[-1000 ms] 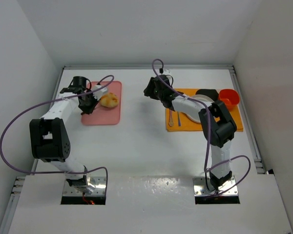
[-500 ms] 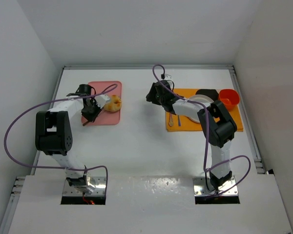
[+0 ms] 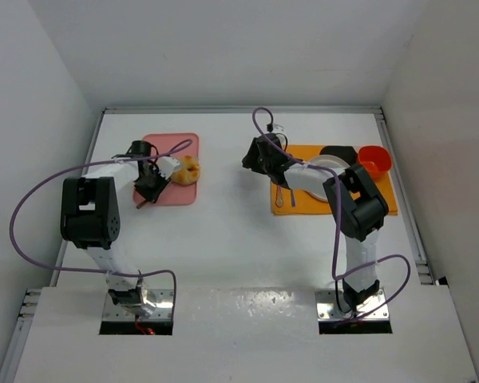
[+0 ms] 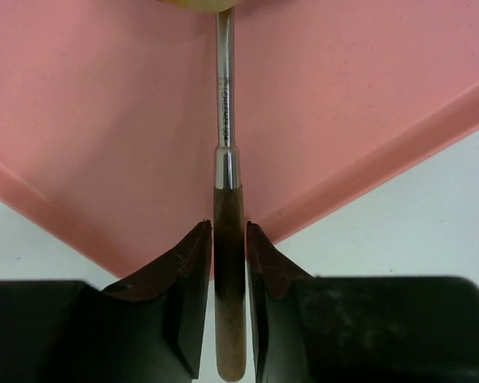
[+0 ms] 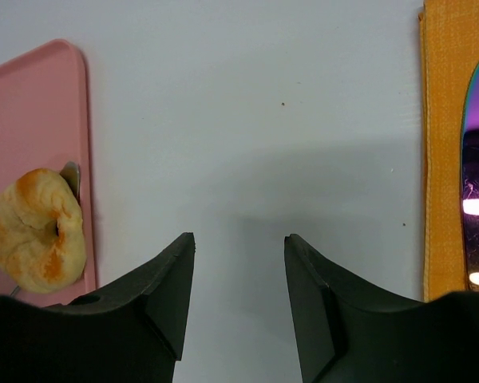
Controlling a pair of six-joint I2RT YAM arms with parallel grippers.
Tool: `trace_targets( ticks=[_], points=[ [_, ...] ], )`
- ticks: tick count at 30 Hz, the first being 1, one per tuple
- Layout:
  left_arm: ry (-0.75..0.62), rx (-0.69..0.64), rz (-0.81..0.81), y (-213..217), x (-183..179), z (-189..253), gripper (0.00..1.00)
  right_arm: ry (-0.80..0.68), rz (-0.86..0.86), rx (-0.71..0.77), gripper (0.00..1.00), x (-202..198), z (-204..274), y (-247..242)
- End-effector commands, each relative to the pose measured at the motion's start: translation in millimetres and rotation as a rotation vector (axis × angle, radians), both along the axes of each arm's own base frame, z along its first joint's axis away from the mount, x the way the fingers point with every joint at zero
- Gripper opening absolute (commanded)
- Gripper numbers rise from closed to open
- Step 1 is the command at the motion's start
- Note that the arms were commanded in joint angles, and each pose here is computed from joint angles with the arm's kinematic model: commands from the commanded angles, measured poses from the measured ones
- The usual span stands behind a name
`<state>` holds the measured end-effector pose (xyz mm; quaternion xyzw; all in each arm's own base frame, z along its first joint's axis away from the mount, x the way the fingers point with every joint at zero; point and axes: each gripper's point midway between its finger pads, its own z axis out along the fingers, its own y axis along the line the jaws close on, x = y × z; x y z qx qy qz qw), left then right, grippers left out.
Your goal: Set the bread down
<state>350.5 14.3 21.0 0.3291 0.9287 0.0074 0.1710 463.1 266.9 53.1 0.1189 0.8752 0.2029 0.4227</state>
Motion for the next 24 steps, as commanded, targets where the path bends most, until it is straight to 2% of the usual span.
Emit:
trace_targets(
  ticks=[1,2,5,7,14,22,24],
  points=[
    [0.015,-0.021,-0.004,-7,-3,-6,0.30,-0.087,-0.033,0.056,0.49,10,39,-3],
    [0.015,-0.021,-0.004,-7,-3,-6,0.30,-0.084,-0.032,0.057,0.49,11,39,-4],
    [0.016,-0.032,0.001,-9,-4,-6,0.08,-0.083,-0.031,0.059,0.49,11,39,-3],
    [0.017,-0.035,0.010,-9,-4,-6,0.00,-0.083,-0.041,0.050,0.49,12,37,-5],
    [-0.039,-0.069,0.048,-14,8,9,0.00,-0.081,-0.022,0.056,0.49,10,38,-1],
    [-0.261,-0.159,0.081,-20,37,66,0.00,-0.087,-0.011,0.037,0.49,9,41,-4],
    [-0.271,-0.175,0.083,-23,37,68,0.00,-0.089,-0.010,0.029,0.49,8,41,-5]
  ],
)
